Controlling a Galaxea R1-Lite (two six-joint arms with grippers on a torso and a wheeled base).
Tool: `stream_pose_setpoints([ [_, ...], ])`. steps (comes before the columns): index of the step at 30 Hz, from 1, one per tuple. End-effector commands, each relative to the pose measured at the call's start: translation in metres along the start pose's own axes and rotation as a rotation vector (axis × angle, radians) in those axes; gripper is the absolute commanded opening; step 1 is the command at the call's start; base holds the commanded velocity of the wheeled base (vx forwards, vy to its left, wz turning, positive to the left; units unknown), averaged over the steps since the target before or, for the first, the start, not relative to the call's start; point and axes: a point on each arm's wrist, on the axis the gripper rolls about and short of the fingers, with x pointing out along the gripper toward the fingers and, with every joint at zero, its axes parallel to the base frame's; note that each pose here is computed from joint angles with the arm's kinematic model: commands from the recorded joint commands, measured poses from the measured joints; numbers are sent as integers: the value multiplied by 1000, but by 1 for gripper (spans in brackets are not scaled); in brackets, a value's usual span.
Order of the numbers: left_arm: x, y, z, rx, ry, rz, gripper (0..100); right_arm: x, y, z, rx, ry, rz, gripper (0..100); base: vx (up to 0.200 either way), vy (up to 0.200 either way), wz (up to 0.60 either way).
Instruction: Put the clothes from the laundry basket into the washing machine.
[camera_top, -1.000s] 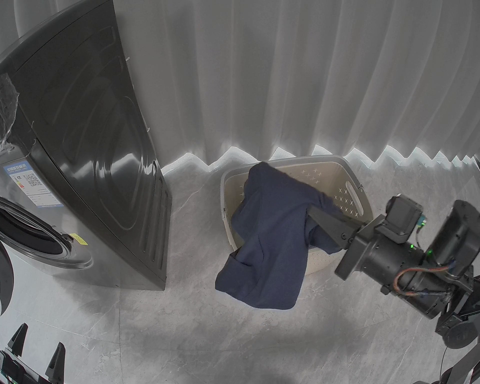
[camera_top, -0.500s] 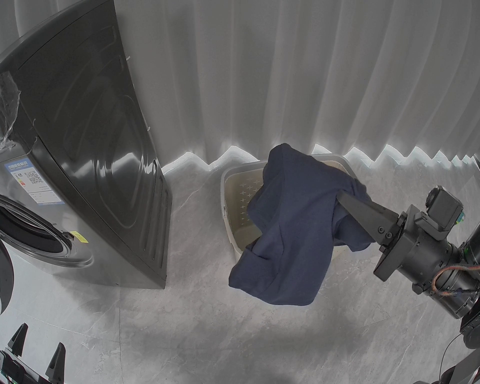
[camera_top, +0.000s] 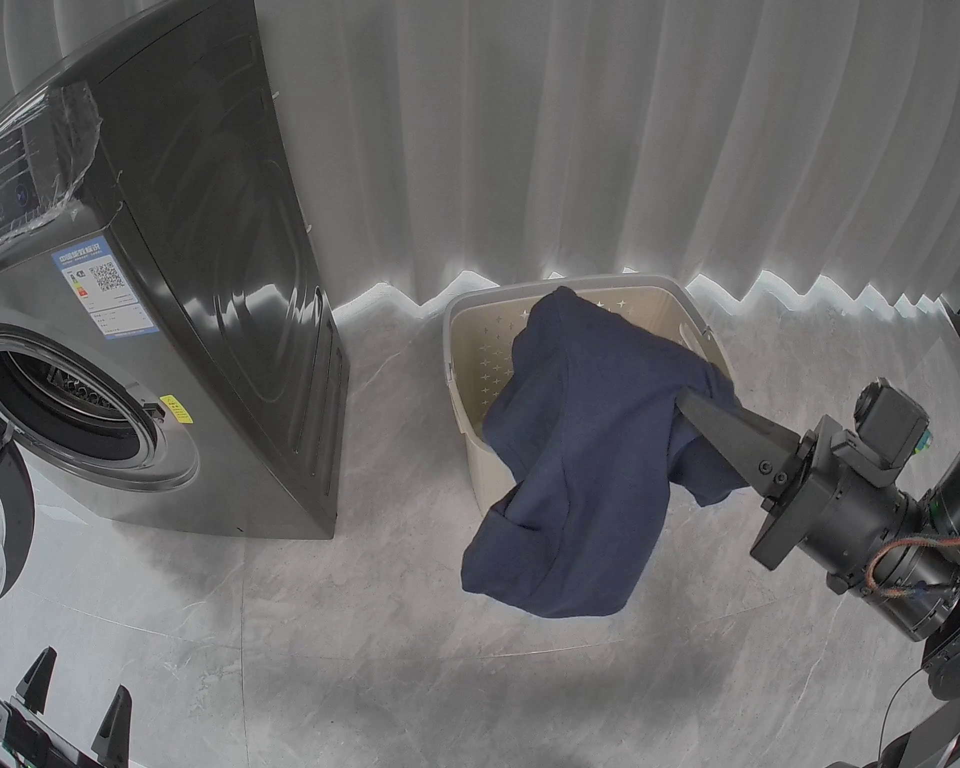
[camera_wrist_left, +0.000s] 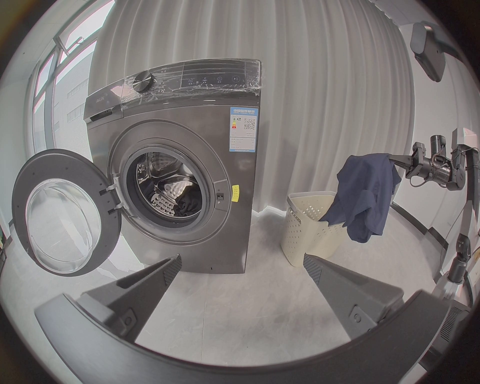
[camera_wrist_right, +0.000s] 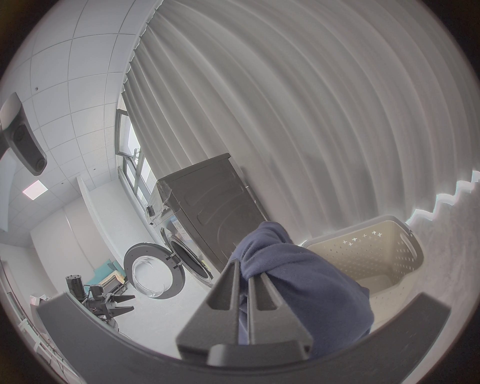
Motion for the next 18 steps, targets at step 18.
stream_pose_setpoints([
  [18,0,0,-5,-2,0,-1,100,0,-1,-4,0,17,1,0,0,200,0],
])
